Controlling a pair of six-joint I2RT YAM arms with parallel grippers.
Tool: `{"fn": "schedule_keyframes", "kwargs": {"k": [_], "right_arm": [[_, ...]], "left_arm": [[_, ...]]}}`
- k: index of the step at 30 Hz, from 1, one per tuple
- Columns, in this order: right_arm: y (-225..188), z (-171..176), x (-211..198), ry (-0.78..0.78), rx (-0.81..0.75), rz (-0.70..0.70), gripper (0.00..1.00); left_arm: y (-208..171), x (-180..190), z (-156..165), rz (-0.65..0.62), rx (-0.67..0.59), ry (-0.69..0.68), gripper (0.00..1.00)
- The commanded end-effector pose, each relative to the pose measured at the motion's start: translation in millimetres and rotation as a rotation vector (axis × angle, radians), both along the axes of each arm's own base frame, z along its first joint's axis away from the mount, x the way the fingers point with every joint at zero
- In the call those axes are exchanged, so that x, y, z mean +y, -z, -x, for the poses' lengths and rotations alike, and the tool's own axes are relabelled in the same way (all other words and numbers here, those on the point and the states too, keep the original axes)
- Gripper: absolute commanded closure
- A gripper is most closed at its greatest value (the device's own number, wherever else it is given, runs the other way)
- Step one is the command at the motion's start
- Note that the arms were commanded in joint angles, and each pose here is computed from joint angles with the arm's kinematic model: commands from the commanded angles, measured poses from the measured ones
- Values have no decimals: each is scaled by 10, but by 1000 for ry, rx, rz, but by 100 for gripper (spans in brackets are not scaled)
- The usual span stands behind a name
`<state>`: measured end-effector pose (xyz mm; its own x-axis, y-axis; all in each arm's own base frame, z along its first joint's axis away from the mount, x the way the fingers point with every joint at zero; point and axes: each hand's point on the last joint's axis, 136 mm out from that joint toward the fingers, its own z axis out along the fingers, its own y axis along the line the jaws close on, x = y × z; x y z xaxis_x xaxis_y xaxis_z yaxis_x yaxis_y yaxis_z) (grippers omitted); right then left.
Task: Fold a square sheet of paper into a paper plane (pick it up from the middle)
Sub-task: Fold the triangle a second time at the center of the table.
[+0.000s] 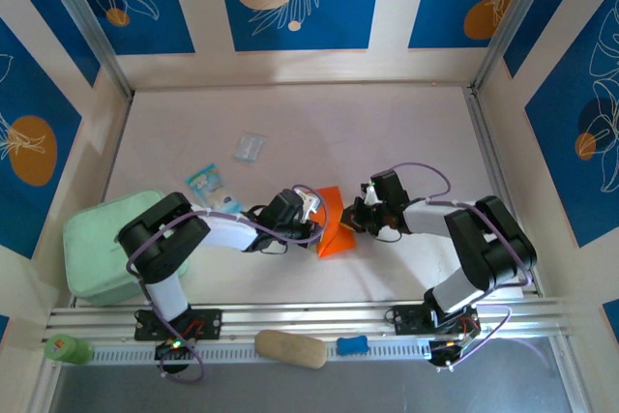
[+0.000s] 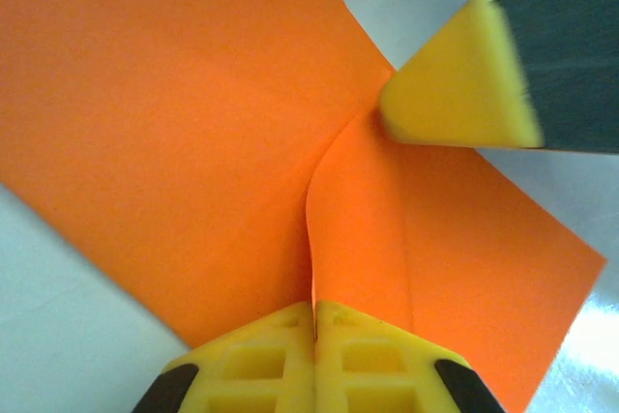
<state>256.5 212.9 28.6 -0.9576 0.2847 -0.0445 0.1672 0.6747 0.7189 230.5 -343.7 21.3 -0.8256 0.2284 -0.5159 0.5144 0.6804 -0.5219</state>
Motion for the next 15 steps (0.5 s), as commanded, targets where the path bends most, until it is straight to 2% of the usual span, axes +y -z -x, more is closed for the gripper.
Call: {"fn": "schedule_keyframes", "kwargs": {"k": [1, 8, 15], "right_arm": [[-186, 87, 143, -65, -22, -20, 100], [26, 221, 258, -98, 19, 24, 100], [352, 345, 78, -61, 83, 110, 100]], "left_arm": [[307, 204, 144, -110, 89, 5, 100], [295, 195, 141, -107, 90, 6, 100], [216, 170, 129, -94, 83, 8, 100]]}}
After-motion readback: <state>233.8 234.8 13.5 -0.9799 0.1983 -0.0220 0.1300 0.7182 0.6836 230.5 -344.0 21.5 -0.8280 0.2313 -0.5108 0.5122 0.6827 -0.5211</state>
